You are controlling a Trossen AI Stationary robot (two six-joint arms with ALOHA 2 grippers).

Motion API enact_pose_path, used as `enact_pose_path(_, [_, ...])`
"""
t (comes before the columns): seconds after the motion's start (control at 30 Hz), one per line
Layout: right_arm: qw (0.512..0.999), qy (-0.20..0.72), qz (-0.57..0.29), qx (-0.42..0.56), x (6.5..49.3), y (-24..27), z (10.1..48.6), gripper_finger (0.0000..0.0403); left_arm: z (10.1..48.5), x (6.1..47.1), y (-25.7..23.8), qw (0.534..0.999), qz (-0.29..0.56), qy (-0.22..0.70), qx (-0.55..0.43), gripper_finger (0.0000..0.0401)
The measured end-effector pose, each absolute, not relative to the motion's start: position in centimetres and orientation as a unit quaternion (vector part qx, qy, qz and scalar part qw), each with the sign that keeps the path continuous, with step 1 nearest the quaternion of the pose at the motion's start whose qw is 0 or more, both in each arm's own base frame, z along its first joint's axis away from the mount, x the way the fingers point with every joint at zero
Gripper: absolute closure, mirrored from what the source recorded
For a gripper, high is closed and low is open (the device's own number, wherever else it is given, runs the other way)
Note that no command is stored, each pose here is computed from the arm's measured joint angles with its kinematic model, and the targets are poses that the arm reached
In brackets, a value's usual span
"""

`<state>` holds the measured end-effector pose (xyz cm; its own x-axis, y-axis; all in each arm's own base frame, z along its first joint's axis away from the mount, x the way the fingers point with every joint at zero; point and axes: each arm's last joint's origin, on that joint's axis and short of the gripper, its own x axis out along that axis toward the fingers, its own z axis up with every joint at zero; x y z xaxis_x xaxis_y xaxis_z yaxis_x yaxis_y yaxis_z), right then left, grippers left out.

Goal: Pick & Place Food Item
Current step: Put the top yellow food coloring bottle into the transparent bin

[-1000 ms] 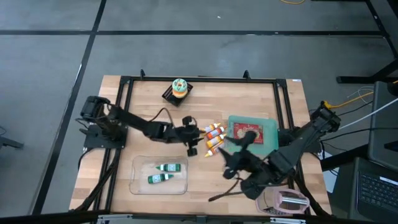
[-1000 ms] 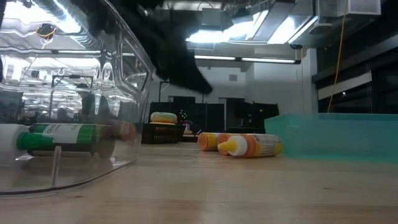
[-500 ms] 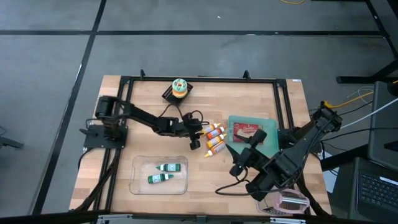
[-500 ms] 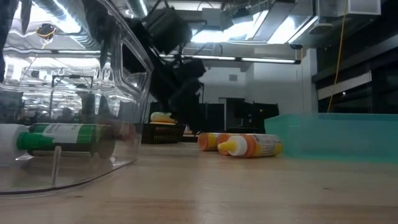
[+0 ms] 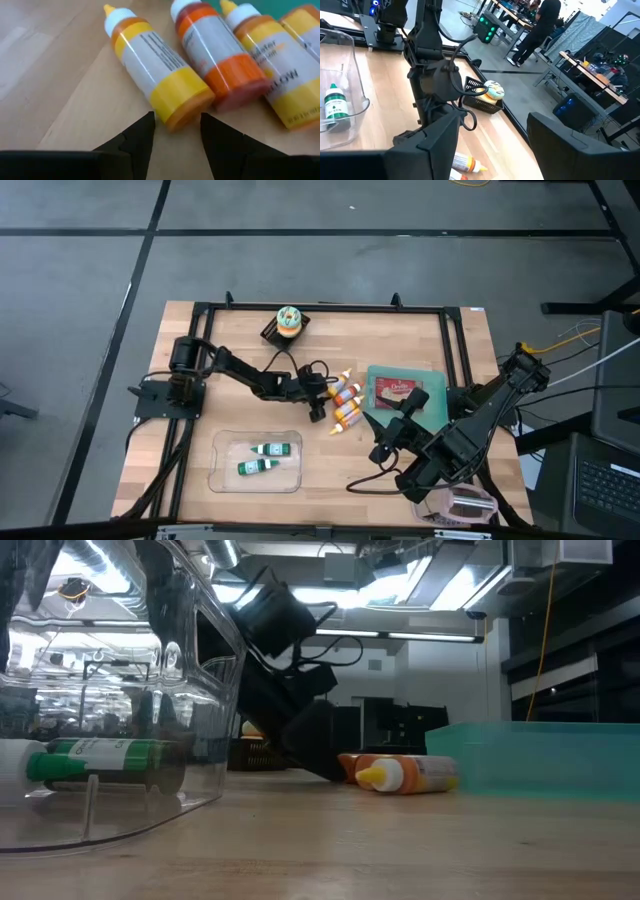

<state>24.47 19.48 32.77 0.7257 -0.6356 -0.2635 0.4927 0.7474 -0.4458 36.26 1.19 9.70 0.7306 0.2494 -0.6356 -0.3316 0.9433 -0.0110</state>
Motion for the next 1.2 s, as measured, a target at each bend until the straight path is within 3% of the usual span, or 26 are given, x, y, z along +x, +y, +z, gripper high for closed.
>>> enact_pose_path(0.83, [0.913, 0.213, -0.303, -0.172, 24.5, 19.5, 32.7, 0.0173, 13.1, 39.2, 1.3, 0.954, 0.153, 0.245, -0.078, 0.0214])
enact_pose_path(1.2, [0.914, 0.211, -0.304, -0.167, 24.5, 19.5, 32.7, 0.0174, 14.2, 40.4, 3.7, 0.933, 0.181, 0.298, -0.091, 0.0214])
